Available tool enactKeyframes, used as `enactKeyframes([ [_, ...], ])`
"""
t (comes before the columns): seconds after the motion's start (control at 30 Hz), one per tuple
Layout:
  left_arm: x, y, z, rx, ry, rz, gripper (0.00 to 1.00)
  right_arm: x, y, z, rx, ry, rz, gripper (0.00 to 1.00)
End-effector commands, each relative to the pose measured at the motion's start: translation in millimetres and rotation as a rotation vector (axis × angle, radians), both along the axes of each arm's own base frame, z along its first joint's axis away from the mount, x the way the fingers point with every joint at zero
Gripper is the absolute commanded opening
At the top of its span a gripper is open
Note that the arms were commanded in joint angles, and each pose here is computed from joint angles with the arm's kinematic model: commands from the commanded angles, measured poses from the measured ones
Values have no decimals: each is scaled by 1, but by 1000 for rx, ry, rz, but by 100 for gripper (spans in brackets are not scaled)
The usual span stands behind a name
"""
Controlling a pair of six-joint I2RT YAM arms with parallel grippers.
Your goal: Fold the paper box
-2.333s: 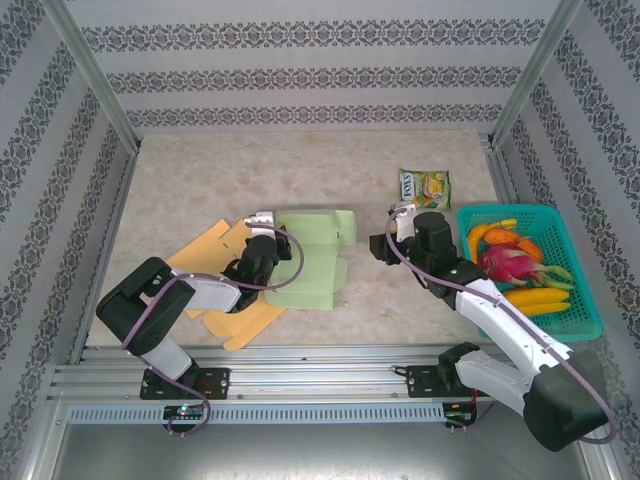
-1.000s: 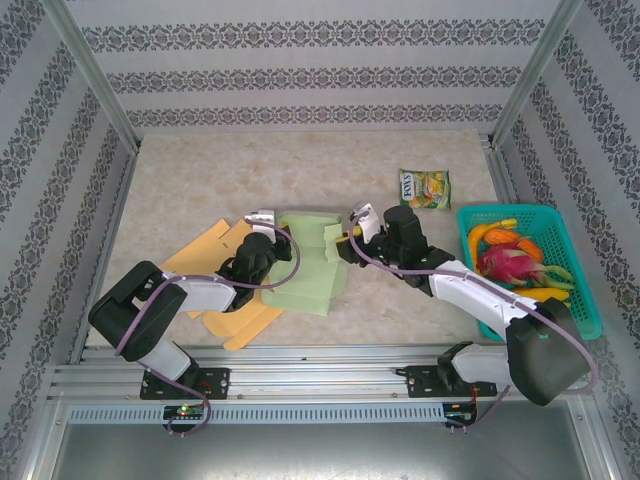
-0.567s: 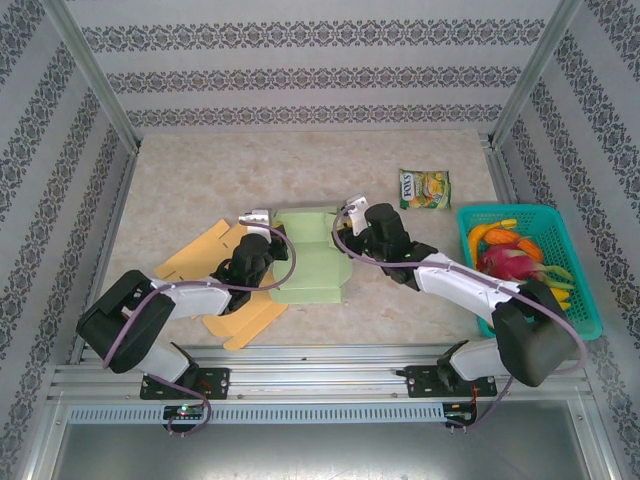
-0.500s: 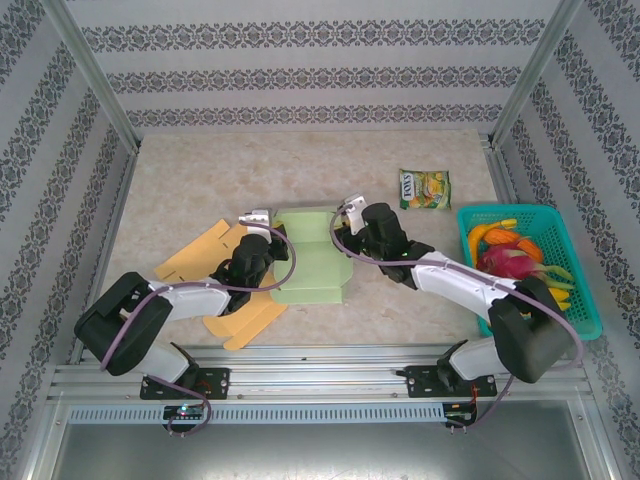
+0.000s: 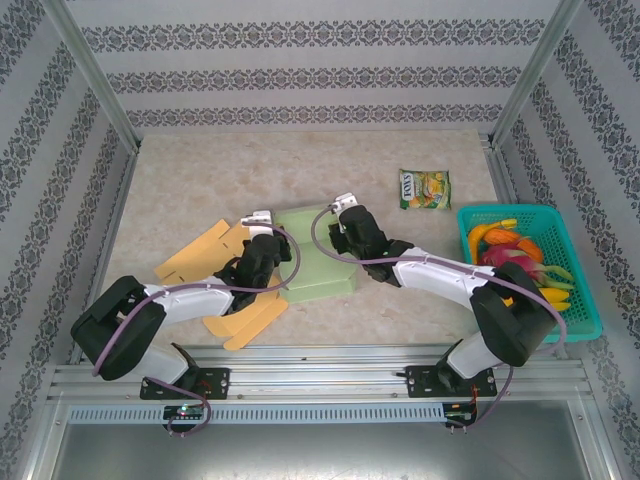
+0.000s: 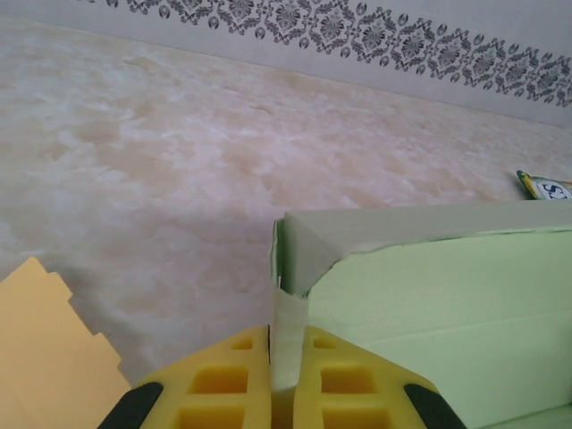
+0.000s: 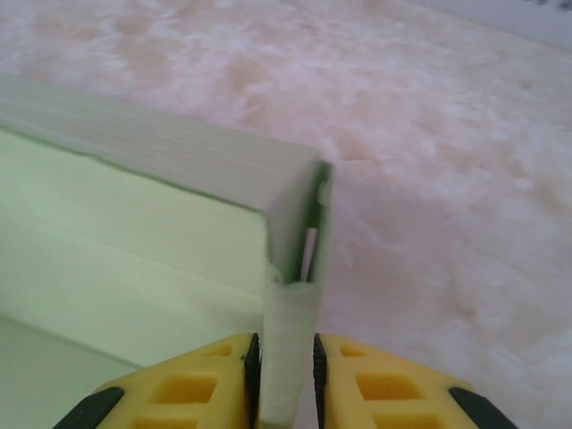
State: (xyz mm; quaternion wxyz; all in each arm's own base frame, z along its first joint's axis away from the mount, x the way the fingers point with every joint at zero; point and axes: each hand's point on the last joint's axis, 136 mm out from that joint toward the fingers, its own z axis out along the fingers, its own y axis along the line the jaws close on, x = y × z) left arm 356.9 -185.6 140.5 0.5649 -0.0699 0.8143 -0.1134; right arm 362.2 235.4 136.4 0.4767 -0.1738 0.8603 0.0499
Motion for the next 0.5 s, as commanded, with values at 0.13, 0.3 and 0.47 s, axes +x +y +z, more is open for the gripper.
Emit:
enactKeyframes([
  [0.13, -3, 38, 1, 86, 27, 232, 0, 13, -78, 2, -284, -89, -340, 27],
  [0.3, -1, 34, 4, 85, 26, 227, 0, 13, -80, 0, -319, -90, -330, 29],
  [0.47, 1, 19, 7, 65, 11, 174, 0, 13, -44, -12, -159, -38, -156, 31],
])
